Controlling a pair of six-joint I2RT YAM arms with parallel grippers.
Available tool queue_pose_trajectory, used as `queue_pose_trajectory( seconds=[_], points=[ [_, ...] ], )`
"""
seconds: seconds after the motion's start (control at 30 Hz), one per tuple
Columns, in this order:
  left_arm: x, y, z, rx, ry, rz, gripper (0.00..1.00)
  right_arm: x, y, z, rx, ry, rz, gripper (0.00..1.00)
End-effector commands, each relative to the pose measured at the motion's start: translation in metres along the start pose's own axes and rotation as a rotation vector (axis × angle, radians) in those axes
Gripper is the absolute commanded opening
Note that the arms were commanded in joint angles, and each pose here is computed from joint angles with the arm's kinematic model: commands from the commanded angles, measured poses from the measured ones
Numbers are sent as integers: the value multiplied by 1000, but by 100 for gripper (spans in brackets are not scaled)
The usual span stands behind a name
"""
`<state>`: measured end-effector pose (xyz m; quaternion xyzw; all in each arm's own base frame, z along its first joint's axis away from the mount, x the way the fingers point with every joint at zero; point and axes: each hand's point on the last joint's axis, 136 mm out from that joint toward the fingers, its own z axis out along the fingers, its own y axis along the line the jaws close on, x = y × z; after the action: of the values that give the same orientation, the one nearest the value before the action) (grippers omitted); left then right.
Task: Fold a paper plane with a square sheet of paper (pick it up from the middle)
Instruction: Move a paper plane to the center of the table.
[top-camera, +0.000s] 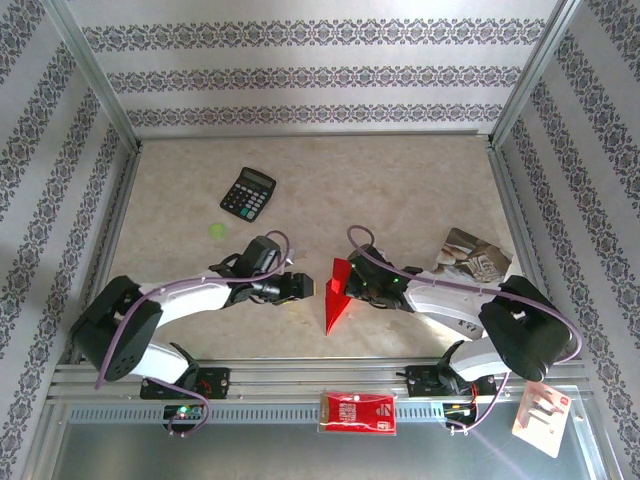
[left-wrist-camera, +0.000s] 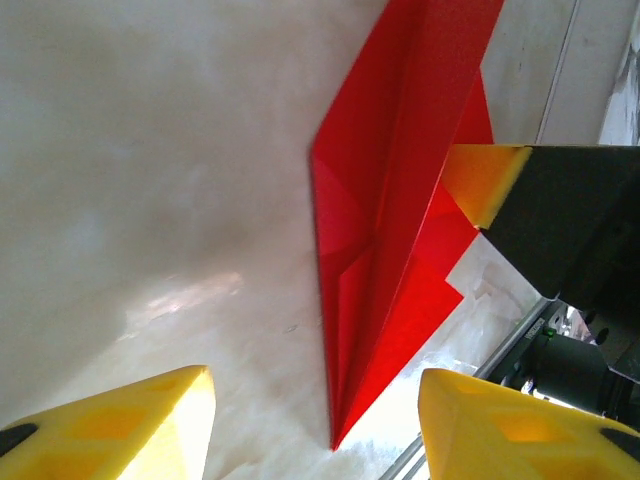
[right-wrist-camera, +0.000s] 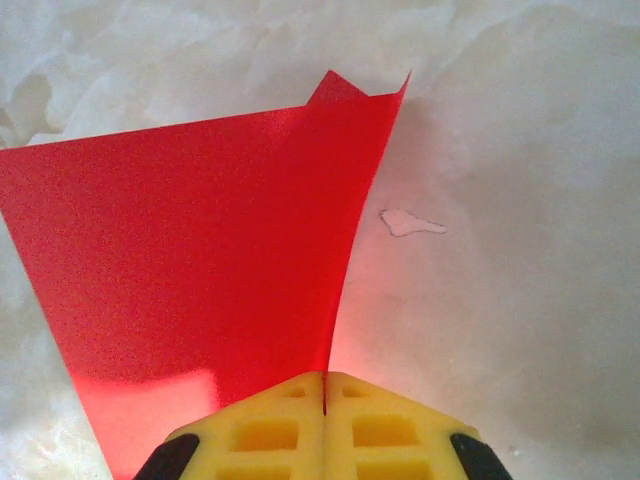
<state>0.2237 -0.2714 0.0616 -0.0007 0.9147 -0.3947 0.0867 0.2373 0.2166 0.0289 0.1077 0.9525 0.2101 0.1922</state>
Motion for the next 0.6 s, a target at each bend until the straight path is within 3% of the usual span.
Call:
queue_pose_trajectory(
  seconds=[0.0,0.37,0.57],
  points=[
    [-13,-18,12,56,-13,0,51,-1,5,0,-86,14,-7,1],
    [-17,-31,44,70,74,23,43,-1,-9,4,-143,37,13,7],
    [-14,-48,46,94,81,72,50,-1,-10,6,-149,40,24,7]
  ],
)
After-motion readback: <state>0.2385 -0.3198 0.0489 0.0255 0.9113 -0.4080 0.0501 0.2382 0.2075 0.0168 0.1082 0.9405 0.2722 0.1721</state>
